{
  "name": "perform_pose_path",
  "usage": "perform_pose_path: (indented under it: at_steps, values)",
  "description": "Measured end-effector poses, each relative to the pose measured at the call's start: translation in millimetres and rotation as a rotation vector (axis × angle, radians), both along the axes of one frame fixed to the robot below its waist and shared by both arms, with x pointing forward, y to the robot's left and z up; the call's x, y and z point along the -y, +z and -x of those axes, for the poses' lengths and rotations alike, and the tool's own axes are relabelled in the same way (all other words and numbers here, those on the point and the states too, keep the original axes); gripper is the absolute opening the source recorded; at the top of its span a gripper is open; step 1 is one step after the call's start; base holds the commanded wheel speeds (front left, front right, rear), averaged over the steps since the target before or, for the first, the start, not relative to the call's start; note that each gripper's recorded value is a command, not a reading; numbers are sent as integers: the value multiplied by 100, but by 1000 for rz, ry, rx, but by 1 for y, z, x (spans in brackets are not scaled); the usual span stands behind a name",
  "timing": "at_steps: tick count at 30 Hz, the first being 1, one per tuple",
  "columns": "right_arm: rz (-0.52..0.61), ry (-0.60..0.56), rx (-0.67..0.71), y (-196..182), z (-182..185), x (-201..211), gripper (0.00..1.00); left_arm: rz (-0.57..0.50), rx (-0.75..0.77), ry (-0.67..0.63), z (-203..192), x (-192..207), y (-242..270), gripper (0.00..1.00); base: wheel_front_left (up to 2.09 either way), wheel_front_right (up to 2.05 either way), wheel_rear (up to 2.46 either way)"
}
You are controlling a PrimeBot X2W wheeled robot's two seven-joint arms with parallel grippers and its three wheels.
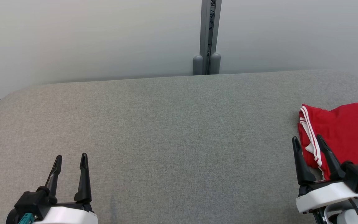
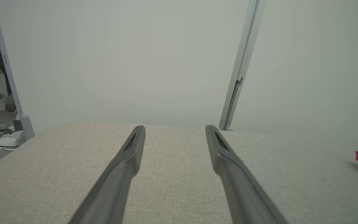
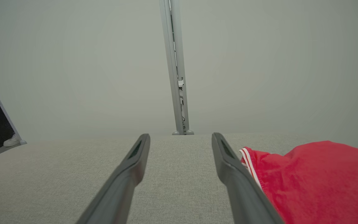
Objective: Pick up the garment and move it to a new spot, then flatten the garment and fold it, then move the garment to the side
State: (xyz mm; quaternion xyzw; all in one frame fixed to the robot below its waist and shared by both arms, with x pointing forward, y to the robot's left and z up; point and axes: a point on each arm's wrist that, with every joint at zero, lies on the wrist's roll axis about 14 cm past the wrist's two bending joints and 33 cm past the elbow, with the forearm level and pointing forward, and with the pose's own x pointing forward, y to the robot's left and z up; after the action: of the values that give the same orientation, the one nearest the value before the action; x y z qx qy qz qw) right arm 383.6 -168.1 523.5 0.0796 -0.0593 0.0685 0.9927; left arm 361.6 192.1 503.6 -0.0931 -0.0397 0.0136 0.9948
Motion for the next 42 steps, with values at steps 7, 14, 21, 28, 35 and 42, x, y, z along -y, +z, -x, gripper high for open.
perform_pose_path:
  at_steps: [7, 14, 21, 28, 35, 42]
  values:
    - [1, -3, -4, -1, 0, 0, 100, -3, -2, -1, -1, 1, -1, 100, 0, 0, 0]
    - [-8, -5, -63, -20, 7, -1, 0, 11, -57, -12, 5, 5, -17, 0, 0, 0, 0]
    - [-103, -28, -117, -31, 10, 3, 0, 107, -112, 9, 8, 1, -30, 0, 0, 0, 0]
    - [-228, -57, -144, -33, 9, 10, 0, 233, -118, 26, 5, -2, -30, 0, 0, 0, 0]
    - [-343, -73, -165, -33, 8, 14, 0, 350, -130, 34, 4, -4, -32, 0, 0, 0, 0]
    - [-453, -89, -178, -33, 7, 19, 0, 458, -127, 38, 0, -5, -29, 0, 0, 0, 0]
